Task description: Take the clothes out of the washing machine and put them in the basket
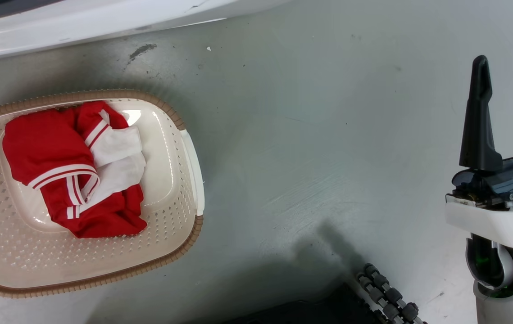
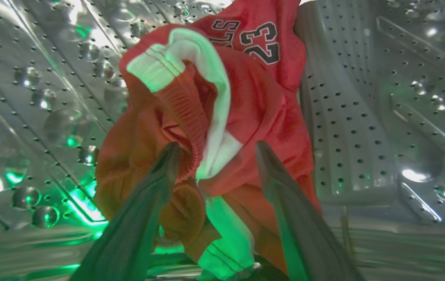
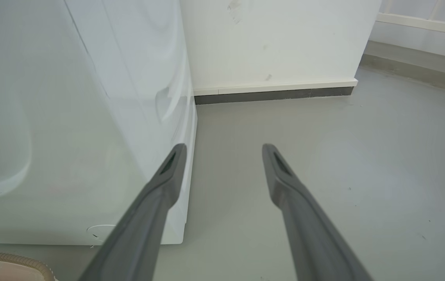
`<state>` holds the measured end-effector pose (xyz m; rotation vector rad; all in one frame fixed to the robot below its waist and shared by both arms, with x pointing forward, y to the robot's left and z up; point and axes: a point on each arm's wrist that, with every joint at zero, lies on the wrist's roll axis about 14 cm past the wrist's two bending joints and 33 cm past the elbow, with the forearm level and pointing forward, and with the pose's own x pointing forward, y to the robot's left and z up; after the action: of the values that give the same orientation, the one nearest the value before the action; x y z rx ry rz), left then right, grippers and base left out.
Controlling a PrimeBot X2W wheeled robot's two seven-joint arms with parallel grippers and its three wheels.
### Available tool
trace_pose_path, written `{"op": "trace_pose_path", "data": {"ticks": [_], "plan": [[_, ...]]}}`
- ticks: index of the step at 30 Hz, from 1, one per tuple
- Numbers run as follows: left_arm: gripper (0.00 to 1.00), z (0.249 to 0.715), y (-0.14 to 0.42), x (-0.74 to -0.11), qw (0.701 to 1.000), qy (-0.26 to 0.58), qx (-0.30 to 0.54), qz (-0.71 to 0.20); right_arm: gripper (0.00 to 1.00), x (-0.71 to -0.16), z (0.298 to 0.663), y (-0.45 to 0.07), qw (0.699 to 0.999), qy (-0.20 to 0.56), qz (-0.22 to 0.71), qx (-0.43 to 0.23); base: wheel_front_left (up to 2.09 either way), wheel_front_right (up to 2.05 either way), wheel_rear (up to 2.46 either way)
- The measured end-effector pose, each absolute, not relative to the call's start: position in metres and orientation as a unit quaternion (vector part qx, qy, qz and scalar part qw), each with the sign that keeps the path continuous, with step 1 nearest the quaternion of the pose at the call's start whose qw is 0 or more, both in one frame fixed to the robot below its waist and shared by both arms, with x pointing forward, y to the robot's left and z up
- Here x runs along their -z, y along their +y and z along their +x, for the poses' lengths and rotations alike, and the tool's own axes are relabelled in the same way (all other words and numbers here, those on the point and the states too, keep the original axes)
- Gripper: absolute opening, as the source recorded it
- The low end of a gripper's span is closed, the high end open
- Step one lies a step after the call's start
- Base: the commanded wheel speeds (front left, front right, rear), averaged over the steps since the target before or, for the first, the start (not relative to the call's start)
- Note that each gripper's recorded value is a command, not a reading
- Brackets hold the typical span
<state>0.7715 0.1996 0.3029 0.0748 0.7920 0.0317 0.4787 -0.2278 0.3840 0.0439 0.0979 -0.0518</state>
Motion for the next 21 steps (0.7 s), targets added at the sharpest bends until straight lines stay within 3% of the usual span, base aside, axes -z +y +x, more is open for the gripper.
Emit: {"op": "trace_pose_path", "data": {"ticks": [3,4,5,13,21], "plan": [[1.00,0.771,0.200,-0.299,0.920,0.389,-0.017,0.042,1.00,-0.383,0.478,-0.230,0.998,0.050,0.025,0.030,0.00,0.00,0.00],[0.21,0.771,0.199,-0.299,0.920,0.388,-0.017,0.042,1.00,-0.383,0.478,-0.231,0.998,0.050,0.025,0.031,0.00,0.00,0.00],[0.00,0.771,0.199,-0.298,0.920,0.389,-0.016,0.041,1.00,-0.383,0.477,-0.231,0.998,0.050,0.025,0.031,0.00,0.00,0.00],[0.00,0.774,0.199,-0.305,0.927,0.373,-0.012,0.033,1.00,-0.385,0.478,-0.232,0.998,0.047,0.027,0.033,0.00,0.00,0.00],[0.00,0.790,0.202,-0.342,0.959,0.282,-0.013,0.038,1.00,-0.391,0.480,-0.229,0.998,0.038,0.031,0.029,0.00,0.00,0.00]]}}
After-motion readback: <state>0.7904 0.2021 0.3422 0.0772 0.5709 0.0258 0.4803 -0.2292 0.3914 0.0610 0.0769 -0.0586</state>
